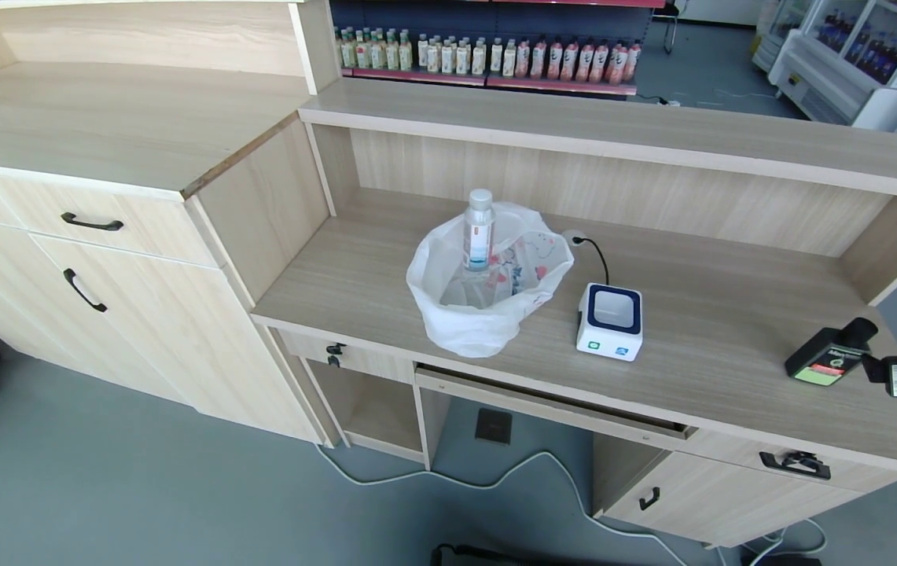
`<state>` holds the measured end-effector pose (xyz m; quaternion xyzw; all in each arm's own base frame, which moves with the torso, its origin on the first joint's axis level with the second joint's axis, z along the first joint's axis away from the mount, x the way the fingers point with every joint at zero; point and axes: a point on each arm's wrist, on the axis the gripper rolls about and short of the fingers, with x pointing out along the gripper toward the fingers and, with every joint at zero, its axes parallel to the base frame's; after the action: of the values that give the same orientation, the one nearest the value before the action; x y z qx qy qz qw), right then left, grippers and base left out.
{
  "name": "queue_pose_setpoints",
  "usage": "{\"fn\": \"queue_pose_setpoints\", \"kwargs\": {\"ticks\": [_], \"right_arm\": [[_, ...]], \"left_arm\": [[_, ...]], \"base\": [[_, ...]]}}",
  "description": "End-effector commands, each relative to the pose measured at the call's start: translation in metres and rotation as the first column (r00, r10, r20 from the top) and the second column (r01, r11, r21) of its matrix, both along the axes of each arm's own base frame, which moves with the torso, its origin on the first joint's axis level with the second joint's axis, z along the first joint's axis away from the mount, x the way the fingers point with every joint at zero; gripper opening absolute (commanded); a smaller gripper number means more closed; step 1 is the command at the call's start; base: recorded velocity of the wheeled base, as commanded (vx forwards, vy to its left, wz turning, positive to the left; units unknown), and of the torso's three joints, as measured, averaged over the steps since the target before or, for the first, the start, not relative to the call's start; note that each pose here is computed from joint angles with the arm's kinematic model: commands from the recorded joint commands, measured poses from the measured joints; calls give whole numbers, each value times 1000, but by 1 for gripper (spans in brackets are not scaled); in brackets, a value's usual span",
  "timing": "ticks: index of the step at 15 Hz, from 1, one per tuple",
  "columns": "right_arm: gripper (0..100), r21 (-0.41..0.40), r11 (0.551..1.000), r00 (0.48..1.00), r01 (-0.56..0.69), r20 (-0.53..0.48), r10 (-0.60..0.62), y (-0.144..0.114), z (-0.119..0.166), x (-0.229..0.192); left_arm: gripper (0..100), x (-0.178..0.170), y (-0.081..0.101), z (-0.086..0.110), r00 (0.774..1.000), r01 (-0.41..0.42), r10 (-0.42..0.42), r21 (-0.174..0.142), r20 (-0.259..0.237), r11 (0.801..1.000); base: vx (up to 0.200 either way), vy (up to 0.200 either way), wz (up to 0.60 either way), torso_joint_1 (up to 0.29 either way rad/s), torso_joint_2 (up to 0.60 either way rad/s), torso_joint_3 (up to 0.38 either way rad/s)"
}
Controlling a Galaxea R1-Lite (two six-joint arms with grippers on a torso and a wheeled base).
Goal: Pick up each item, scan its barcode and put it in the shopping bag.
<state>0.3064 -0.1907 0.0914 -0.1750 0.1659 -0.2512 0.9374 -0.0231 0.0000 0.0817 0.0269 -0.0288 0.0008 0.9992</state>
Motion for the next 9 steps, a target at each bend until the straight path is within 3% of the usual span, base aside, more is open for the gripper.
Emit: {"fn": "queue_pose_setpoints", "kwargs": {"ticks": [1,9], "right_arm": [[100,-10,1000,1000,2,13,-2,-4,2,6],[100,2,999,999,-35,-14,35,6,-9,15]], "left_arm": [[100,0,0,0,1000,0,0,0,1,1000],[100,0,0,0,1000,0,0,0,1,1000]], "base": [[0,0,0,0,0,0],[0,0,0,0,0,0]]}}
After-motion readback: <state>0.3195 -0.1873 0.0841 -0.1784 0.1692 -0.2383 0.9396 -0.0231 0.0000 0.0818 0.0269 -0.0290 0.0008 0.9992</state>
